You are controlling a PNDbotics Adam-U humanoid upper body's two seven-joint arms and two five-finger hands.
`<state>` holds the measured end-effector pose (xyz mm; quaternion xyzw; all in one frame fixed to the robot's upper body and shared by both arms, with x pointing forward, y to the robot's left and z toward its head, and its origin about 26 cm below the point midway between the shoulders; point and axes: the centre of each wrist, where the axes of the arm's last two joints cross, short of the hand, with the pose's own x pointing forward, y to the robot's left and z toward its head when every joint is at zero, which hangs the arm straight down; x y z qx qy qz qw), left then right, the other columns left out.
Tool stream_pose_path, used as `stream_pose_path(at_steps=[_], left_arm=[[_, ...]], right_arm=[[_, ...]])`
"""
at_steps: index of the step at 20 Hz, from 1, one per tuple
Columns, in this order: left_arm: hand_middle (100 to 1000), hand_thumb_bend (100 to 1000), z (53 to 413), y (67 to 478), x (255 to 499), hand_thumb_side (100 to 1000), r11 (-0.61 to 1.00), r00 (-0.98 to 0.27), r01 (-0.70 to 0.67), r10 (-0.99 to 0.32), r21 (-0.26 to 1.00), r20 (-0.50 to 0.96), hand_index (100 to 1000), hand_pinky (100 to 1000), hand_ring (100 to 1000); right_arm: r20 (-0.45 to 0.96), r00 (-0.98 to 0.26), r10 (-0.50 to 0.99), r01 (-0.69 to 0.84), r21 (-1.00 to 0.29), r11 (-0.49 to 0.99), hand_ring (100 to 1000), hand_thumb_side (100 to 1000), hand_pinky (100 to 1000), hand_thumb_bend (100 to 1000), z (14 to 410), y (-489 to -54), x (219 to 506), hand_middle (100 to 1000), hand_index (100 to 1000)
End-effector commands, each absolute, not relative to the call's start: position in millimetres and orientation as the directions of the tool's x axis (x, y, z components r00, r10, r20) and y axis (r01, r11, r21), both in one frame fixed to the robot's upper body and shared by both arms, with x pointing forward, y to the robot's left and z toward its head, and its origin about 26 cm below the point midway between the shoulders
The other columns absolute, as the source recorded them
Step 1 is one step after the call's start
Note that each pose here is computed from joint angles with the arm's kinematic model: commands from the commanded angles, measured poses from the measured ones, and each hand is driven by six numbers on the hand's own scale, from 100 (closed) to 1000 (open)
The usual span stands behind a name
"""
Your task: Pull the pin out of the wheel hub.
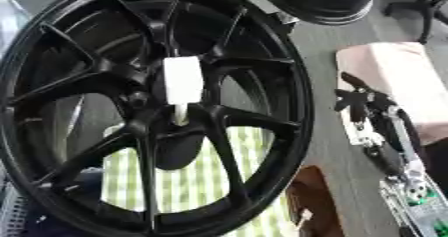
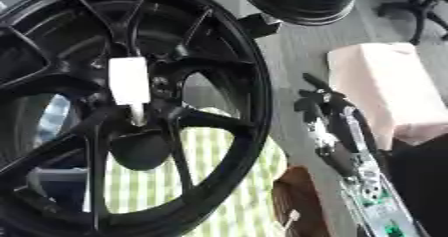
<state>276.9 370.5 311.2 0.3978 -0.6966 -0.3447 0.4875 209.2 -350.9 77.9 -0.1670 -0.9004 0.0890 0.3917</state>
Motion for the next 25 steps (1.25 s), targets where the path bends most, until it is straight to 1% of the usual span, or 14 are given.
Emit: stream_pose_path(at_steps=[1, 2, 3, 4, 6, 7, 8, 9, 12, 14, 17, 19, 22, 25], left_arm=[[724, 478, 313.2, 364.0, 269.8, 708, 0.426, -0.235, -0.280, -0.899, 0.860, 0.369, 819, 858, 702], [740, 429, 310.7, 364.3, 269.7, 865, 0.432, -0.227, -0.291, -0.898, 0.853, 0.377, 837, 869, 710], [740, 398, 308.6, 364.8, 269.6, 926, 0.443, -0.216, -0.302, -0.894, 0.844, 0.392, 837, 870, 711], [736, 359, 306.9, 365.0, 269.6, 940, 0.453, -0.210, -0.310, -0.890, 0.836, 0.405, 827, 868, 707], [721, 271, 305.0, 364.9, 269.8, 904, 0.474, -0.207, -0.320, -0.880, 0.820, 0.428, 804, 861, 694], [719, 267, 304.7, 364.6, 270.0, 903, 0.486, -0.213, -0.325, -0.873, 0.811, 0.438, 802, 861, 693], [684, 222, 305.2, 364.2, 270.2, 867, 0.502, -0.225, -0.336, -0.864, 0.797, 0.449, 766, 846, 662], [650, 203, 305.4, 363.7, 270.5, 835, 0.521, -0.243, -0.352, -0.853, 0.778, 0.461, 746, 833, 634], [597, 164, 303.3, 360.9, 272.2, 768, 0.596, -0.334, -0.398, -0.802, 0.697, 0.496, 704, 813, 588], [583, 140, 297.8, 356.5, 274.7, 729, 0.663, -0.422, -0.405, -0.747, 0.630, 0.514, 690, 806, 573], [581, 130, 283.0, 345.1, 280.6, 706, 0.767, -0.542, -0.367, -0.636, 0.527, 0.549, 688, 804, 569], [582, 127, 268.7, 333.6, 285.3, 707, 0.823, -0.596, -0.321, -0.560, 0.469, 0.576, 688, 804, 568], [580, 140, 246.7, 312.9, 291.6, 700, 0.863, -0.640, -0.279, -0.494, 0.420, 0.589, 688, 803, 568], [580, 139, 224.6, 288.1, 295.9, 723, 0.886, -0.649, -0.251, -0.454, 0.391, 0.611, 687, 804, 567]], right_arm=[[0.659, -0.652, 0.375, 0.237, -0.293, 0.926, 963, 581, 855, 100, 83.3, -354.7, 206.9, 490, 594], [0.658, -0.653, 0.374, 0.237, -0.291, 0.927, 962, 578, 855, 100, 83.3, -355.0, 206.8, 490, 594], [0.658, -0.654, 0.373, 0.236, -0.291, 0.927, 961, 575, 855, 100, 83.3, -355.4, 206.5, 491, 594], [0.657, -0.655, 0.372, 0.236, -0.290, 0.928, 961, 573, 855, 100, 83.3, -355.8, 206.1, 491, 594], [0.657, -0.657, 0.371, 0.235, -0.289, 0.928, 961, 569, 855, 100, 83.2, -356.6, 205.5, 491, 595], [0.656, -0.658, 0.370, 0.235, -0.288, 0.929, 961, 569, 855, 100, 83.3, -357.0, 205.3, 491, 595], [0.656, -0.659, 0.368, 0.233, -0.287, 0.929, 960, 566, 855, 100, 83.4, -357.2, 205.2, 492, 595], [0.655, -0.661, 0.367, 0.231, -0.287, 0.930, 960, 564, 855, 100, 83.5, -357.4, 205.1, 492, 595], [0.653, -0.664, 0.364, 0.229, -0.286, 0.930, 959, 559, 854, 100, 83.4, -358.1, 204.6, 492, 595], [0.650, -0.668, 0.362, 0.226, -0.286, 0.931, 958, 559, 855, 100, 83.8, -358.2, 204.8, 492, 595], [0.646, -0.676, 0.355, 0.221, -0.281, 0.934, 958, 559, 854, 100, 85.5, -358.3, 206.3, 492, 595], [0.643, -0.683, 0.348, 0.214, -0.279, 0.936, 958, 556, 855, 100, 87.5, -358.4, 208.0, 493, 596], [0.637, -0.694, 0.335, 0.204, -0.273, 0.940, 957, 552, 854, 100, 90.4, -358.8, 210.2, 493, 596], [0.633, -0.704, 0.322, 0.191, -0.268, 0.944, 956, 547, 854, 100, 92.5, -358.8, 212.0, 493, 597]])
